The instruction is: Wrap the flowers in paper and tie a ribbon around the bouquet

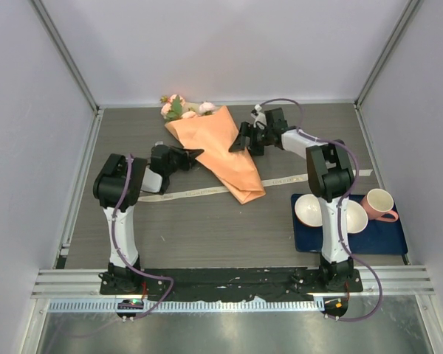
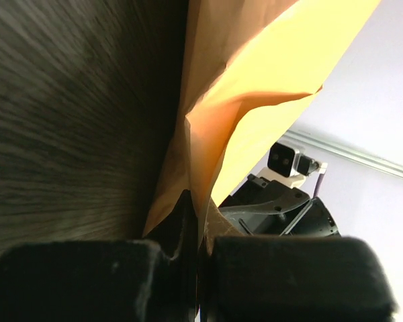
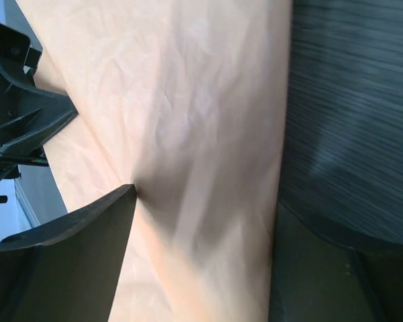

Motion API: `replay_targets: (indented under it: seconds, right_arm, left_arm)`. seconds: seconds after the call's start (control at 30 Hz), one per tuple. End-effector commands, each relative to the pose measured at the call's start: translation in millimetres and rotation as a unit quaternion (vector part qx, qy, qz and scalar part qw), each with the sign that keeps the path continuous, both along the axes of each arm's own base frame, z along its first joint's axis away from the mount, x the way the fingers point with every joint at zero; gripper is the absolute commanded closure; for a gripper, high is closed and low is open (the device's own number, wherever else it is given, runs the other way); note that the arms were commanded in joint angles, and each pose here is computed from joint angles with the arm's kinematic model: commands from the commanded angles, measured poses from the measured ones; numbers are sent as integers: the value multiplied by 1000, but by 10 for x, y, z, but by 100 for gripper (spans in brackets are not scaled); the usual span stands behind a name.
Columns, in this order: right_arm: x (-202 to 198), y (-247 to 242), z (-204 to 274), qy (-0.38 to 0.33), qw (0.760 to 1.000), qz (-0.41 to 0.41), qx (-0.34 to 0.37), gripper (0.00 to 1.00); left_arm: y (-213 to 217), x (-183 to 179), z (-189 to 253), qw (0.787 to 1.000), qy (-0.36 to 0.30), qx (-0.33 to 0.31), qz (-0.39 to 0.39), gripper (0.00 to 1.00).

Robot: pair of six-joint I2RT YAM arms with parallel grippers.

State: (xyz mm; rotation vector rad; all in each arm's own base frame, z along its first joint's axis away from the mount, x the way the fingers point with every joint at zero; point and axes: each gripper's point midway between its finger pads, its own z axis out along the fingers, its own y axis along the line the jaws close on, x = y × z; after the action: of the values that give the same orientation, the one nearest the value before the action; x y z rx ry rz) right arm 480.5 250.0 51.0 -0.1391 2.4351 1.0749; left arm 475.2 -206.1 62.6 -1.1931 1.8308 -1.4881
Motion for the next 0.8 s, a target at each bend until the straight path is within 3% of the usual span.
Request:
replay_targets:
  seconds: [0.0, 0.2, 0.27, 0.5, 0.77]
  right_arm:
    - [157, 188, 14, 3, 1000, -1, 20, 27]
    - [195, 278, 92, 22, 999, 1, 37, 46]
    - [202, 275, 193, 23, 999, -8, 43, 49]
    - [-13, 287, 284, 70, 996, -44, 46, 90]
    - [-306, 348, 546, 68, 996, -54, 38, 99]
  left_arm:
    - [-68, 31, 147, 998, -21, 17, -48, 100]
    - [-40, -3, 29, 993, 27, 71, -86, 100]
    - [-10, 28, 80, 990, 16, 98, -98, 100]
    - [88, -95, 60, 979, 44, 153, -129, 100]
    - [125, -323, 79, 968, 54, 185, -163, 100]
